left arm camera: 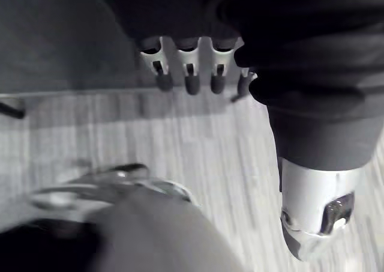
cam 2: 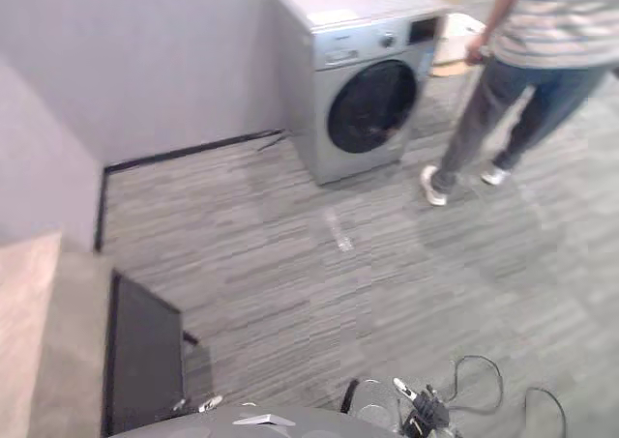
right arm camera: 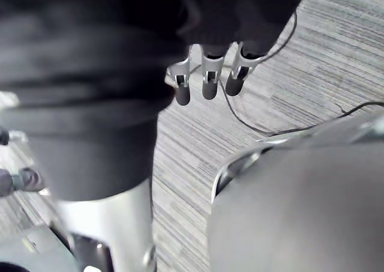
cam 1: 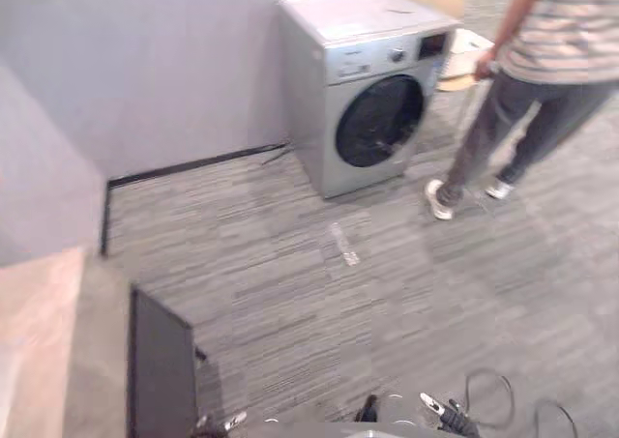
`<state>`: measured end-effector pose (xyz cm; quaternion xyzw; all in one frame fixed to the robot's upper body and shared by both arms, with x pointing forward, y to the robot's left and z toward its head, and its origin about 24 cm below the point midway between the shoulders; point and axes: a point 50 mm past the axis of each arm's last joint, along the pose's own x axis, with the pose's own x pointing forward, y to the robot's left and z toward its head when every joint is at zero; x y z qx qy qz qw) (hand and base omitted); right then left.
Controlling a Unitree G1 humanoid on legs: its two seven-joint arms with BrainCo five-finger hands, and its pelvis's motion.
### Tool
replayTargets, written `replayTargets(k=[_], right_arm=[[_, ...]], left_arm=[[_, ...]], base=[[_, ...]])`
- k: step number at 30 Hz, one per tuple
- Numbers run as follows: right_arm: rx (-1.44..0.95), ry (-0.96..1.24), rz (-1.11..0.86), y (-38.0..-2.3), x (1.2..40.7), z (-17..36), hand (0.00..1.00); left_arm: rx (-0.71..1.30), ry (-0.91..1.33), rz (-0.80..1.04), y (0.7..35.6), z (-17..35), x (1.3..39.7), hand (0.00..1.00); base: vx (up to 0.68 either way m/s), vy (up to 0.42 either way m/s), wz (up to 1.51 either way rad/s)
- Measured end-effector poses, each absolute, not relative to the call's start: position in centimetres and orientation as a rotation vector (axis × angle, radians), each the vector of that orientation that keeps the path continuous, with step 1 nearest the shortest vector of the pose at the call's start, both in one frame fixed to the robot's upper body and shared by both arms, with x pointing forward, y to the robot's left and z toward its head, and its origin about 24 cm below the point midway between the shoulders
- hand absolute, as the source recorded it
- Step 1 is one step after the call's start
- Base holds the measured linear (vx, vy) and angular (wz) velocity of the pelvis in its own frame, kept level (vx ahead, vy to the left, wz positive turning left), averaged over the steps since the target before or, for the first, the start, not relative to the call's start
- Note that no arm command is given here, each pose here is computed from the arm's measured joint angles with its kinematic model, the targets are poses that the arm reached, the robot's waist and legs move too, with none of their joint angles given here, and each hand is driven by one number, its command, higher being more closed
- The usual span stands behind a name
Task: Organize washtable
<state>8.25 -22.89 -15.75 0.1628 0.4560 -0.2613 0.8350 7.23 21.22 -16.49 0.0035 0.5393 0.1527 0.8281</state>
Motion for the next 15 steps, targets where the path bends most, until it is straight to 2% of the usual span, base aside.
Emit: replayTargets(k=[2,4,10,12,15], right_arm=[[0.359,0.951,-0.572,-22.8,8.7,-15.7,0.0],[0.395,0.988,-0.617,-22.6,7.2,-16.1,0.0],[0.534,1.144,-0.89,-23.1,-0.3,-17.1,0.0],[0.548,1.147,-0.912,-23.3,-0.6,-17.0,0.0],[0.553,1.103,-0.885,-23.5,1.5,-17.0,0.0]], left_arm=[[0.027,1.106,0.297,21.2,-16.2,8.7,0.0],[0.037,1.097,0.298,21.7,-16.1,9.3,0.0],[-0.109,1.089,0.318,19.3,-16.4,9.6,0.0],[-0.165,1.077,0.402,20.2,-16.3,9.3,0.0],[-0.224,1.013,0.452,20.6,-15.8,10.1,0.0]], base=[[0.04,-0.113,-1.47],[0.26,-0.403,-1.18],[0.35,-0.412,-0.38],[0.35,-0.244,-0.83],[0.3,-0.151,-0.72]])
